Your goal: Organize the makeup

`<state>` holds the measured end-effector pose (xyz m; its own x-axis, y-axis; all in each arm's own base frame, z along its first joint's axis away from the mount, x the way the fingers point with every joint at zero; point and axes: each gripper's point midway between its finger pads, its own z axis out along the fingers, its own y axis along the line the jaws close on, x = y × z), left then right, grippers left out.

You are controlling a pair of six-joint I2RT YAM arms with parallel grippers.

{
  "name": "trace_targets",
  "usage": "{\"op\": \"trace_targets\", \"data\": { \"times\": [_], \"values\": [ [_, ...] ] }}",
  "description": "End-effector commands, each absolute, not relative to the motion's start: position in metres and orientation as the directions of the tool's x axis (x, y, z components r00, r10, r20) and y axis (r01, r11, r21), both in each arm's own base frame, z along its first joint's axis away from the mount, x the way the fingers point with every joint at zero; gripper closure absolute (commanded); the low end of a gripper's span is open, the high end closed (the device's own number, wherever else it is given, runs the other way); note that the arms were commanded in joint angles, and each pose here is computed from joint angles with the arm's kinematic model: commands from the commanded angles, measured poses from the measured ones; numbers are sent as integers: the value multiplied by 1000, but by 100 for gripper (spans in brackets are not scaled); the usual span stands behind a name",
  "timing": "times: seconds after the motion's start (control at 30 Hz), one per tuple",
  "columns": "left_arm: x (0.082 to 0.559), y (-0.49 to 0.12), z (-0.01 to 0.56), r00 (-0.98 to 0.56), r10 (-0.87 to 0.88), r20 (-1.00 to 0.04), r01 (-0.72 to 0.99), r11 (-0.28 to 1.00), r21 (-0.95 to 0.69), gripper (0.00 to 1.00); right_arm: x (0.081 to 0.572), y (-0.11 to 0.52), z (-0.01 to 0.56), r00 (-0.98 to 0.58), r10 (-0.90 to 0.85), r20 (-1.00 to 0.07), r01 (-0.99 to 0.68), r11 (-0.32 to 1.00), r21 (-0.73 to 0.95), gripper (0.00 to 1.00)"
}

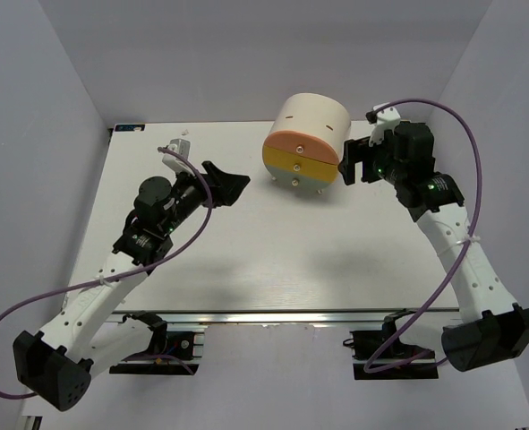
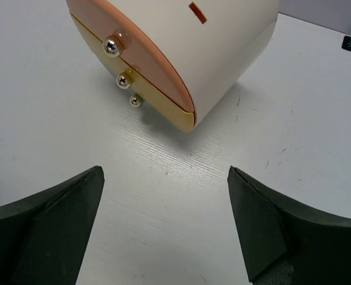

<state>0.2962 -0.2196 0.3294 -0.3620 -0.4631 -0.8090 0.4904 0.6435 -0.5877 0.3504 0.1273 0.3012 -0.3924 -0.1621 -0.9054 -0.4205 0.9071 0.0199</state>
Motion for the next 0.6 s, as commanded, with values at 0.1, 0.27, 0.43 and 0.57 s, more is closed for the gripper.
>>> {"op": "trace_targets", "data": {
  "times": [0.1,0.27,0.43,0.57],
  "values": [
    [284,-204,358,-275,-459,-845,516,671,-533,2,341,114,331,-355,-144,-923,-373,928,-2,11],
    [276,-200,355,-290,-452,-843,505,676,-536,2,333,110,335,-350,-137,-927,-361,933,-2,11],
    [277,-197,346,-308,-453,-837,476,688,-548,2,332,102,325,-375,-141,-916,-323,946,-13,11],
    [275,-197,342,-312,-458,-832,472,686,-554,2,329,100,318,-396,-136,-908,-325,946,0,11]
  ]
}}
